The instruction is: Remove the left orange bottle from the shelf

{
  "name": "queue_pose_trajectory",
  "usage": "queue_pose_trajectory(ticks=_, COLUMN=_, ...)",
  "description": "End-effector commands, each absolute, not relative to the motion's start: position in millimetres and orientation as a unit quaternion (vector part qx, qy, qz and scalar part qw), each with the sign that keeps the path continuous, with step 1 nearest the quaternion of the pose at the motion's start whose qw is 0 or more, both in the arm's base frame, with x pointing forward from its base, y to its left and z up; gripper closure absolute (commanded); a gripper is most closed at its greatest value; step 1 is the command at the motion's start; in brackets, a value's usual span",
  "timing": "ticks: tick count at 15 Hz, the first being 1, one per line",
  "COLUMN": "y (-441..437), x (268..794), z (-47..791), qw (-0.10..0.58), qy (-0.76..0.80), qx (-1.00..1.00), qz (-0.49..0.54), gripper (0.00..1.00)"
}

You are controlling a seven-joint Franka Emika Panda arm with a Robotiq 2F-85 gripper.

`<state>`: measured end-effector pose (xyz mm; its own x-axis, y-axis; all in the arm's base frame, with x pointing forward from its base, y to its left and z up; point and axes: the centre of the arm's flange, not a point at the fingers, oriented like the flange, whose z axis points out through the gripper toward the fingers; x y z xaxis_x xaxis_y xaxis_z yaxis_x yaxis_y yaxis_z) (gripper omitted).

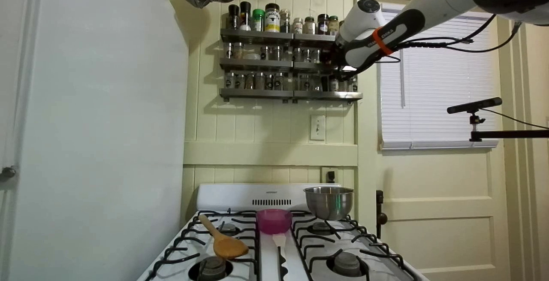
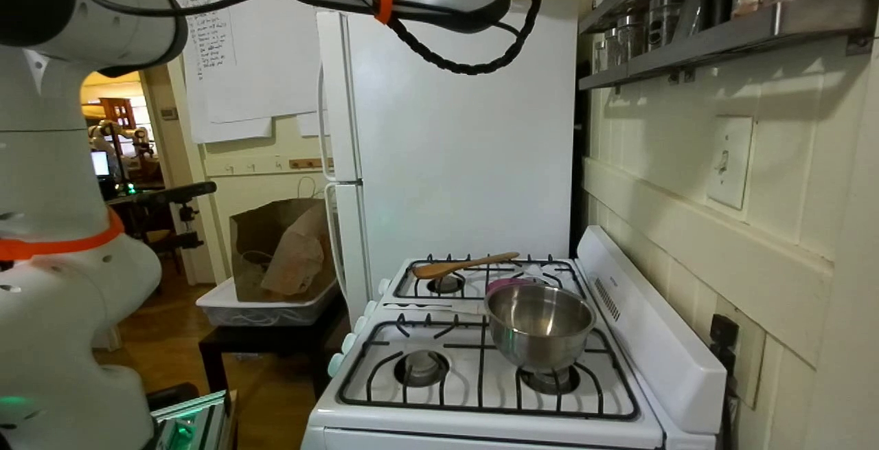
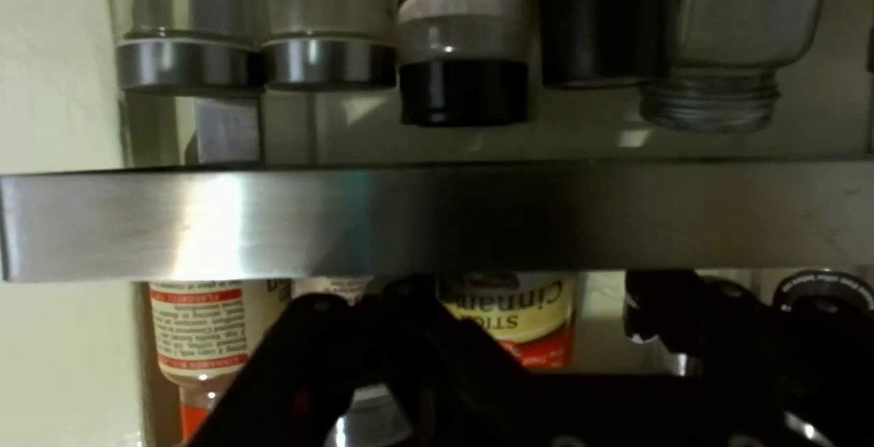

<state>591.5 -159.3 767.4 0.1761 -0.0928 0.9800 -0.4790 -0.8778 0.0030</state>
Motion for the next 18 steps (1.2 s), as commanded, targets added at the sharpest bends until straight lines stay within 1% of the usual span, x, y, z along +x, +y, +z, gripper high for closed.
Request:
queue_pose_trajectory(ticks=1, y=-167, x=598, z=762, qw=0.137, qy=-0.19, qx=0.748, qz=0.621, gripper=0.31)
queue_pose_trajectory(ticks=5, y=-168, x=600, z=763, qw=0.135, qy=-0.189, qx=0.739, qz=0.633, gripper=0.36)
queue_pose_trajectory(ticks=6, y=-168, x=599, z=763, qw=0.134, qy=-0.189, qx=0.737, qz=0.635, gripper=0.36)
queue_pose_trajectory(ticks=7, y=-168, x=599, z=764, qw=0.137, qy=-0.188, qx=0.735, qz=0.638, gripper=0.42)
queue_pose_trajectory(ticks=8, y=-168, x=598, z=765, qw=0.136, qy=-0.186, qx=0.733, qz=0.64, gripper=0.61)
queue_pose_trajectory(ticks=9, y=-167, x=597, z=766, qw=0.137, qy=-0.183, qx=0.732, qz=0.642, gripper=0.65)
queue_pose_trajectory(ticks=10, y=-167, x=596, z=766, qw=0.138, qy=-0.182, qx=0.731, qz=0.643, gripper=0.73)
queue_pose_trajectory(ticks=11, y=-166, x=595, z=766, qw=0.138, qy=-0.18, qx=0.729, qz=0.646, gripper=0.77)
queue_pose_trajectory(ticks=16, y=-159, x=582, z=775, qw=0.145, qy=-0.169, qx=0.724, qz=0.653, gripper=0.77)
queue_pose_trajectory(ticks=18, y=-158, x=579, z=774, qw=0.164, qy=-0.154, qx=0.727, qz=0.649, gripper=0.77)
